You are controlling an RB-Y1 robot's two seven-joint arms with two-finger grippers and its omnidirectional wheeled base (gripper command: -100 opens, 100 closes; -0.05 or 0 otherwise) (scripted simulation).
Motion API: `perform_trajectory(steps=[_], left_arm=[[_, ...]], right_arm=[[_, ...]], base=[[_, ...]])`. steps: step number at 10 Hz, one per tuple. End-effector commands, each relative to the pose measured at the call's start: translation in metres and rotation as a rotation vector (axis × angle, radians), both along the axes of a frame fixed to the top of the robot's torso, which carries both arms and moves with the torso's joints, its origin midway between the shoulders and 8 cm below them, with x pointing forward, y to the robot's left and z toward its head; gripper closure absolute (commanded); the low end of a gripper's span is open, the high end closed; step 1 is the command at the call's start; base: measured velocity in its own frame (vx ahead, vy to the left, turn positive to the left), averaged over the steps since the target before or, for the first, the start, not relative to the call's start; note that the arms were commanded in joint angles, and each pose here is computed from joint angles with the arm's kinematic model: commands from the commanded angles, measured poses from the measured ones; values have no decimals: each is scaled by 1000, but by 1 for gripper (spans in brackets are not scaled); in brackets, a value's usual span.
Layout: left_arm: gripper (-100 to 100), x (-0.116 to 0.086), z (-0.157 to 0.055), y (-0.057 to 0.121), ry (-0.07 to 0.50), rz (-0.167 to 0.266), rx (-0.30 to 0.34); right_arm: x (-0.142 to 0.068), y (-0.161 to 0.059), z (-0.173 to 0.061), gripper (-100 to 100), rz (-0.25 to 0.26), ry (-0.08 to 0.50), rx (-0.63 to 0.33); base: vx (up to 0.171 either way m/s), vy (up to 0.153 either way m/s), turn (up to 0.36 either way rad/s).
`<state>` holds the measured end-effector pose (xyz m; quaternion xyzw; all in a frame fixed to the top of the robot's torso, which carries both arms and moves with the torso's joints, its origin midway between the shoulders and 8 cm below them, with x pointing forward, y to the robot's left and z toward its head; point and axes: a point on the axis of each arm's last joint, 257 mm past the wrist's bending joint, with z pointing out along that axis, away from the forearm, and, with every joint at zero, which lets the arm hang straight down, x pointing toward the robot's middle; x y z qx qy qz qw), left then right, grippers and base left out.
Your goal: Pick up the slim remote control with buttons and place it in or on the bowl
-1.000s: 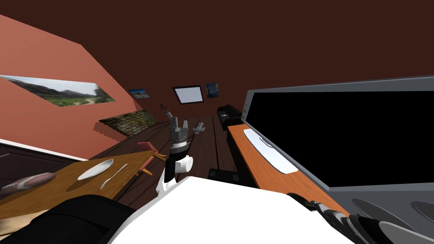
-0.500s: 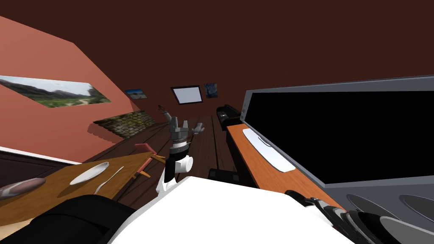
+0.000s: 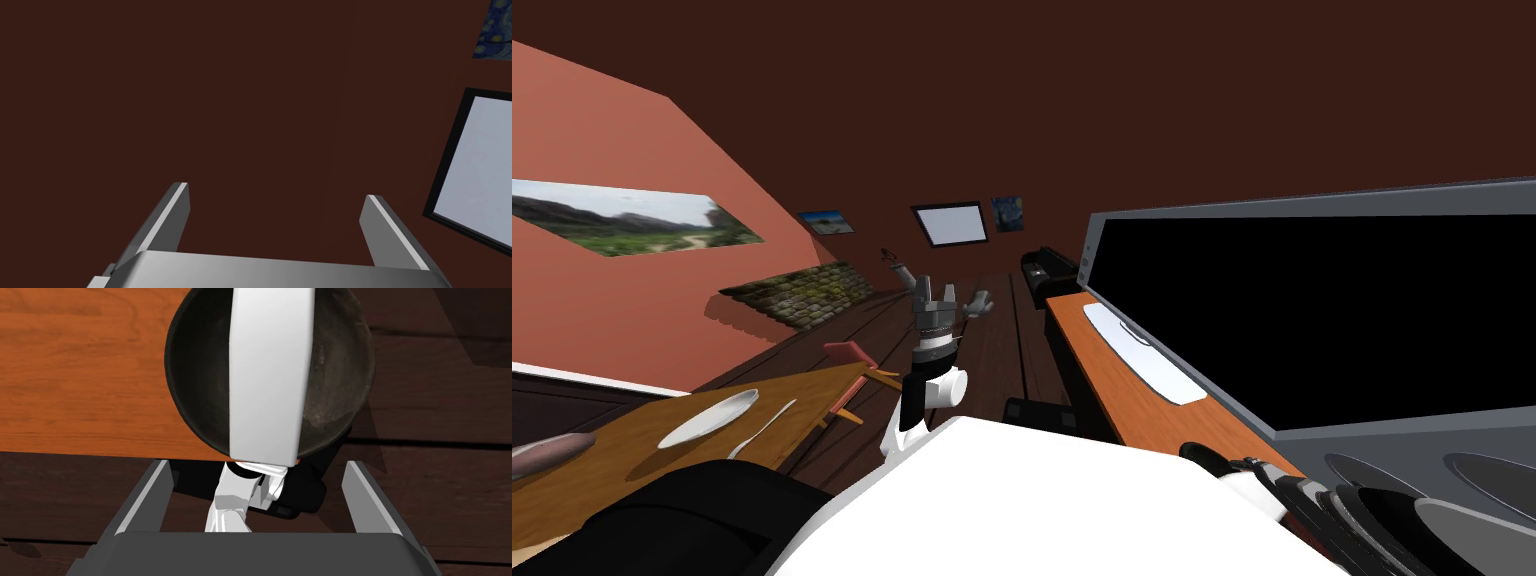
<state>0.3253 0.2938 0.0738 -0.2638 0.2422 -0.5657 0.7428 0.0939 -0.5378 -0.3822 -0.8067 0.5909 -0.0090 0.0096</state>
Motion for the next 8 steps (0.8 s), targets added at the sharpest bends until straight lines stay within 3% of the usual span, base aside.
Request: perform_trajectory(steps=[1, 2, 3, 8], left_arm=[[0, 0, 0, 0, 0, 0, 0], [0, 0, 0, 0, 0, 0, 0], [0, 0, 0, 0, 0, 0, 0], [0, 0, 0, 0, 0, 0, 0]], right_arm=[[4, 3, 9, -100, 11, 0, 1], [3, 2, 5, -100, 7, -1, 1], [3, 2, 6, 0, 8, -1, 1], [3, 2, 6, 0, 8, -1, 1]], base=[[17, 18, -57], [8, 10, -15], [0, 0, 0], [0, 0, 0]])
